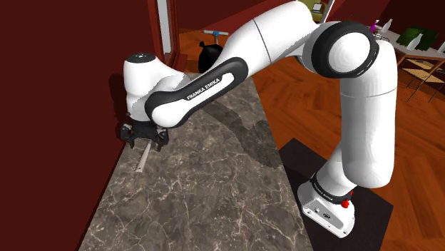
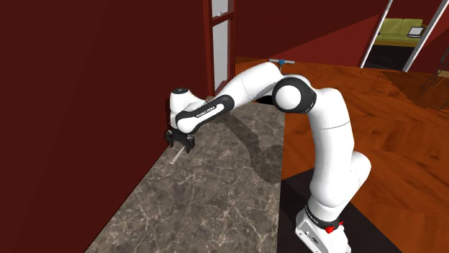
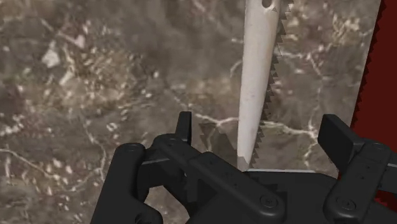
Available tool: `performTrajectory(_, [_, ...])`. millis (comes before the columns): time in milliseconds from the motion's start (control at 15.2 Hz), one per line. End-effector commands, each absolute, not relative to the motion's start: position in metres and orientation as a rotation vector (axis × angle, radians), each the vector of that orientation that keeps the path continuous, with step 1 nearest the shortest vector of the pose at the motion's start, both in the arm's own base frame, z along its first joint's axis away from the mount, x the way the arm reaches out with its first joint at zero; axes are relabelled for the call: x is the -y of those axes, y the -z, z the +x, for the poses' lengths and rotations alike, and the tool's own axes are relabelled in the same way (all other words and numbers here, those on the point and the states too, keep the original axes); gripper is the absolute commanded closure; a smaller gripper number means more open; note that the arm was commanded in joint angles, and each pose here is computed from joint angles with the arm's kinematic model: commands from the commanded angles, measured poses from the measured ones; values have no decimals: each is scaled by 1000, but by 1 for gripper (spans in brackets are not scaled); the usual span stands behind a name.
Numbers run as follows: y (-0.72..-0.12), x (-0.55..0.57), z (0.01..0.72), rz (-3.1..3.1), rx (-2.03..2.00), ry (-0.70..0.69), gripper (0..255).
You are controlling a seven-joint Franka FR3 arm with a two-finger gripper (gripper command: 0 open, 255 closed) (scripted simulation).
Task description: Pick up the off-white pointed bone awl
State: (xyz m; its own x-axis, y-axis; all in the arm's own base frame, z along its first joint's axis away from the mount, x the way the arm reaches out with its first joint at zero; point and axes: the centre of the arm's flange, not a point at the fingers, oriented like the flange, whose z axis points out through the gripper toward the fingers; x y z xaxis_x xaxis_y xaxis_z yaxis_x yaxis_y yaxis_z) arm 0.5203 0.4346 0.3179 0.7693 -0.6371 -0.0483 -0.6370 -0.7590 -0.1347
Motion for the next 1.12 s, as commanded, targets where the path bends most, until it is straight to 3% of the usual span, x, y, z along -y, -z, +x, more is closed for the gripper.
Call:
performTrajectory(0, [-309,-435,520,-2818,-1021,1,0])
performTrajectory(132, [-309,-435,520,-2818,-1021,1,0])
performTrajectory(198, [-309,-435,520,-2818,-1021,1,255])
performTrajectory(1056, [-330,-435,520,-2818,-1021,1,255])
